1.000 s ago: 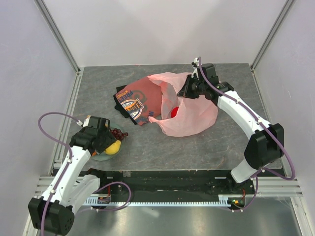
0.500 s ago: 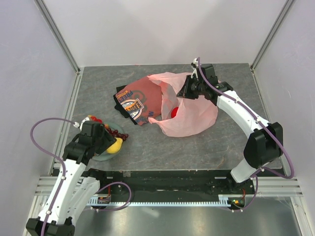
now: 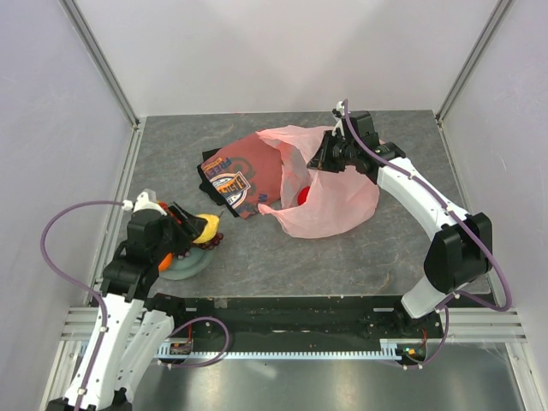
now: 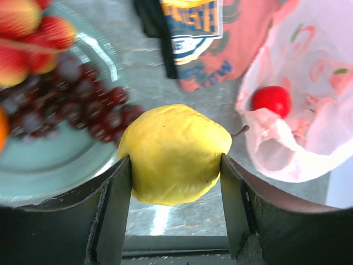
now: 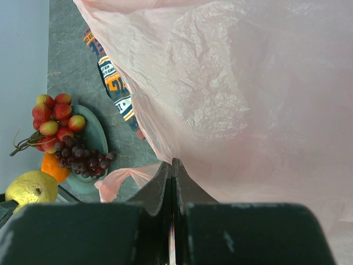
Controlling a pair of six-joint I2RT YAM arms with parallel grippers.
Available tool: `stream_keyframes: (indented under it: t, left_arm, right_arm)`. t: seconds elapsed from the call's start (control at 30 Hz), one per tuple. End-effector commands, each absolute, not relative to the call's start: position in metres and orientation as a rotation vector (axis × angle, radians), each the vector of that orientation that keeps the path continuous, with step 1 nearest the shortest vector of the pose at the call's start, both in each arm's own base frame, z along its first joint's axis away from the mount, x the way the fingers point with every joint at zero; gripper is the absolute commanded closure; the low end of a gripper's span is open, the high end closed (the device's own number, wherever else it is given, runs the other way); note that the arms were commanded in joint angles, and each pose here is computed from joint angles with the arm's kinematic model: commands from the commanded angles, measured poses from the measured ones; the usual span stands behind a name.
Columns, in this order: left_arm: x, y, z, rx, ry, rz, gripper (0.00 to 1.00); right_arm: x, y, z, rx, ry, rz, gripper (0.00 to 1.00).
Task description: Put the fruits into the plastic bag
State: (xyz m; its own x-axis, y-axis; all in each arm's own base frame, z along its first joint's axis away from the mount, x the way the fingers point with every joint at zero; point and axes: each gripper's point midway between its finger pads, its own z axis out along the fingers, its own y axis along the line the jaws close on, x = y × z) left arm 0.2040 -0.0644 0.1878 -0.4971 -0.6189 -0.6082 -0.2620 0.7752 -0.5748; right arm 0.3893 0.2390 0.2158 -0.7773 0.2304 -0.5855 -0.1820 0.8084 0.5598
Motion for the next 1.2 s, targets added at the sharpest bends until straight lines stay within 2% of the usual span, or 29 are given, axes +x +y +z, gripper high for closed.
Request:
stream_keyframes:
  t: [0.0,0.2,0.4,0.53,0.57,0.67,0.93,1.17]
  left_arm:
    - [0.244,-0.093,0.232,-0.492,1.984,-0.678,0.98]
    - [0.290,-0.126,0.270,-0.361,1.887,-0.801,0.99]
    - [0.329,-0.201,0.288,-0.143,1.890,-0.914,0.98]
    - [0.354,-0.242,0.273,-0.026,1.949,-0.947,0.98]
    - [0.364,-0.246,0.251,-0.037,2.003,-0.924,0.99]
    - [0.380,-0.253,0.232,-0.052,2.049,-0.901,0.99]
    - [0.362,-0.327,0.184,0.179,2.225,-1.004,0.99]
    - [0.346,-0.360,0.142,0.261,2.372,-1.051,0.98]
  right_arm:
    - [0.399,0.245,0.235,0.024,2.261,0.847,0.98]
    - [0.398,0.246,0.240,0.043,2.249,0.863,0.98]
    - [0.395,0.244,0.244,0.067,2.240,0.876,0.98]
    - [0.393,0.242,0.248,0.080,2.229,0.879,0.98]
    - [0.393,0.243,0.249,0.080,2.227,0.884,0.98]
    - [0.390,0.243,0.256,0.084,2.213,0.896,0.98]
    - [0.386,0.241,0.253,0.089,2.221,0.893,0.98]
    - [0.381,0.242,0.252,0.079,2.226,0.905,0.97]
